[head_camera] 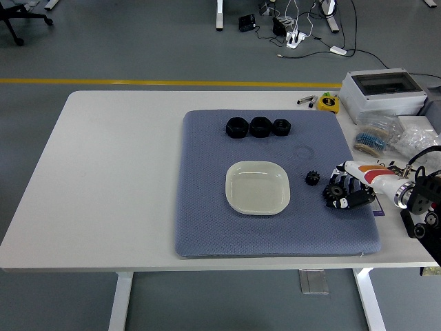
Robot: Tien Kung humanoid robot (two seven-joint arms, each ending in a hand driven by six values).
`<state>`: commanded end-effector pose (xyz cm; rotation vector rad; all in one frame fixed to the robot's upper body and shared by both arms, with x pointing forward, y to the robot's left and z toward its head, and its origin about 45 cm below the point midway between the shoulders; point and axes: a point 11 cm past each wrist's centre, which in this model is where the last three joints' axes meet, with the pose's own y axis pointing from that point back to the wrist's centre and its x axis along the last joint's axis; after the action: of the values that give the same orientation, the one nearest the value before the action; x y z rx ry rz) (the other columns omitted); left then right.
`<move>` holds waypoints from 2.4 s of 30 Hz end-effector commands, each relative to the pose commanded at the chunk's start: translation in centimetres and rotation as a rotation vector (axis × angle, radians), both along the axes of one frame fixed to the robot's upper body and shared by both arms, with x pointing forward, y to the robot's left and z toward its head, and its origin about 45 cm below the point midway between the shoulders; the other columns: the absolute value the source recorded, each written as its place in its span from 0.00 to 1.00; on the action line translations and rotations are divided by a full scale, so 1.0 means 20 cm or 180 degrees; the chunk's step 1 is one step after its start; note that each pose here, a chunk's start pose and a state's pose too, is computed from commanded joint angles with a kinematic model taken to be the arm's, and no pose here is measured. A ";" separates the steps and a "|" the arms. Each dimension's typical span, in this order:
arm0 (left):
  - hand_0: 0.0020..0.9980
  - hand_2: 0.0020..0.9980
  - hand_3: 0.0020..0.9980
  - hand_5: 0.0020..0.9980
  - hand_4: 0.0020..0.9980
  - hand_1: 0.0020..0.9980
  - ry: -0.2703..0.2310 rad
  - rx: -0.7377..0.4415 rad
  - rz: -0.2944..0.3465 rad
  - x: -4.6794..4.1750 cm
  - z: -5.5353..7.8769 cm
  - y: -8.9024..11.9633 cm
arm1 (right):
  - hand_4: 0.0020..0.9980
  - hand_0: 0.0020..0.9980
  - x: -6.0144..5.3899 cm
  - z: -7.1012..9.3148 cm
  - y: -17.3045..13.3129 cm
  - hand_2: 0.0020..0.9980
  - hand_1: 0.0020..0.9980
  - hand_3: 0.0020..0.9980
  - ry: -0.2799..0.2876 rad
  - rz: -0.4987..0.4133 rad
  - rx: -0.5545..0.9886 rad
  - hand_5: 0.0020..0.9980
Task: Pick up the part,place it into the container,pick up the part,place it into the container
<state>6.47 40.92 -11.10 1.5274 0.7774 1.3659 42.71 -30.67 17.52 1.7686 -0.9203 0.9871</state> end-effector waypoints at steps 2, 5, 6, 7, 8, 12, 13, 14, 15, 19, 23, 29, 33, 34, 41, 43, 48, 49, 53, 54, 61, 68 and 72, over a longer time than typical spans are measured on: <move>0.73 0.77 0.69 0.68 0.72 0.74 -0.0002 0.0000 0.0002 0.001 0.00 0.00 | 0.81 0.15 0.01 0.03 0.02 0.39 0.31 0.46 -0.0062 0.0026 0.0030 0.22; 0.73 0.77 0.69 0.68 0.72 0.74 -0.0004 0.0001 0.0006 0.000 0.00 0.00 | 0.80 0.13 0.02 0.10 0.05 0.38 0.30 0.46 -0.0178 0.0089 0.0069 0.23; 0.73 0.77 0.69 0.68 0.72 0.74 -0.0004 0.0001 0.0007 0.000 0.00 0.00 | 0.80 0.13 0.02 0.11 0.06 0.38 0.30 0.46 -0.0207 0.0110 0.0076 0.23; 0.73 0.77 0.69 0.68 0.72 0.74 -0.0004 0.0002 0.0008 0.000 0.00 0.00 | 0.80 0.13 0.02 0.13 0.08 0.38 0.30 0.46 -0.0240 0.0137 0.0085 0.23; 0.73 0.77 0.69 0.68 0.72 0.74 -0.0003 0.0002 0.0007 -0.001 0.00 0.00 | 0.80 0.13 0.02 0.16 0.11 0.38 0.30 0.46 -0.0289 0.0189 0.0104 0.23; 0.73 0.77 0.69 0.68 0.72 0.74 0.0001 0.0004 0.0008 -0.004 0.00 0.00 | 0.81 0.13 0.02 0.23 0.22 0.37 0.29 0.46 -0.0414 0.0387 0.0134 0.22; 0.73 0.77 0.69 0.68 0.72 0.74 0.0002 0.0004 0.0008 -0.005 0.00 0.00 | 0.81 0.13 0.03 0.25 0.25 0.37 0.29 0.46 -0.0436 0.0446 0.0133 0.22; 0.73 0.77 0.69 0.68 0.72 0.74 0.0003 0.0004 0.0011 -0.007 0.00 0.00 | 0.81 0.13 0.03 0.27 0.29 0.37 0.29 0.46 -0.0455 0.0515 0.0123 0.22; 0.73 0.77 0.69 0.68 0.72 0.74 0.0004 0.0003 0.0014 -0.008 0.00 0.00 | 0.81 0.12 0.04 0.29 0.32 0.37 0.28 0.46 -0.0472 0.0581 0.0106 0.23; 0.73 0.77 0.69 0.68 0.72 0.74 0.0002 0.0005 0.0016 -0.008 0.00 0.00 | 0.81 0.12 0.06 0.34 0.46 0.37 0.28 0.46 -0.0508 0.0825 0.0020 0.23; 0.73 0.77 0.69 0.68 0.72 0.74 0.0002 0.0008 0.0016 -0.008 0.00 0.01 | 0.80 0.12 0.07 0.35 0.59 0.37 0.28 0.46 -0.0515 0.1042 -0.0083 0.24; 0.73 0.77 0.69 0.68 0.72 0.74 -0.0007 0.0011 0.0022 -0.006 0.00 0.01 | 0.79 0.13 0.07 0.30 0.75 0.37 0.29 0.47 -0.0403 0.1274 -0.0202 0.25; 0.73 0.77 0.69 0.68 0.72 0.74 -0.0010 0.0015 0.0023 -0.004 0.00 0.01 | 0.79 0.13 0.08 0.24 0.82 0.40 0.31 0.47 -0.0347 0.1334 -0.0334 0.26; 0.73 0.77 0.69 0.68 0.72 0.74 -0.0010 0.0016 0.0023 -0.003 0.00 0.01 | 0.79 0.13 0.08 0.22 0.83 0.40 0.31 0.47 -0.0345 0.1333 -0.0385 0.26; 0.73 0.77 0.69 0.68 0.72 0.74 -0.0009 0.0020 0.0014 0.002 0.01 0.02 | 0.86 0.12 0.12 0.16 0.87 0.45 0.35 0.49 -0.0337 0.1303 -0.0592 0.31; 0.73 0.77 0.69 0.68 0.72 0.74 -0.0013 0.0020 0.0016 0.003 0.01 0.02 | 0.86 0.12 0.13 0.15 0.87 0.45 0.35 0.49 -0.0346 0.1318 -0.0682 0.31; 0.73 0.77 0.69 0.68 0.72 0.74 -0.0019 0.0024 0.0022 0.005 0.01 0.02 | 1.00 0.16 0.13 0.11 0.85 0.58 0.42 0.75 -0.0264 0.1447 -0.0913 0.35; 0.73 0.77 0.69 0.68 0.72 0.74 -0.0017 0.0025 0.0019 0.005 0.01 0.02 | 1.00 0.16 0.12 0.10 0.85 0.58 0.42 0.75 -0.0246 0.1474 -0.0947 0.35; 0.73 0.77 0.69 0.68 0.72 0.74 -0.0015 0.0028 0.0014 0.005 0.01 0.02 | 1.00 0.17 0.12 0.10 0.85 0.65 0.42 0.89 -0.0250 0.1534 -0.0973 0.37; 0.73 0.77 0.69 0.68 0.72 0.74 -0.0013 0.0030 0.0011 0.005 0.01 0.02 | 1.00 0.17 0.12 0.11 0.86 0.65 0.42 0.89 -0.0256 0.1539 -0.0962 0.37; 0.73 0.77 0.69 0.68 0.72 0.74 -0.0002 0.0040 0.0003 0.000 0.01 0.03 | 1.00 0.17 0.13 0.21 0.86 0.66 0.41 0.94 -0.0429 0.1462 -0.0710 0.37; 0.73 0.77 0.69 0.68 0.73 0.74 0.0008 0.0052 0.0000 -0.005 0.01 0.03 | 1.00 0.17 0.19 0.38 0.82 0.66 0.39 0.94 -0.0645 0.1419 -0.0693 0.39; 0.73 0.77 0.69 0.68 0.73 0.74 0.0006 0.0056 0.0000 -0.003 0.01 0.04 | 1.00 0.19 0.23 0.37 0.72 0.66 0.42 0.84 -0.0594 0.1287 -0.0819 0.38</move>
<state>6.40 41.68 -10.86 1.5424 0.7684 1.3748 47.35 -16.27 24.96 1.6925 -0.5213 1.4798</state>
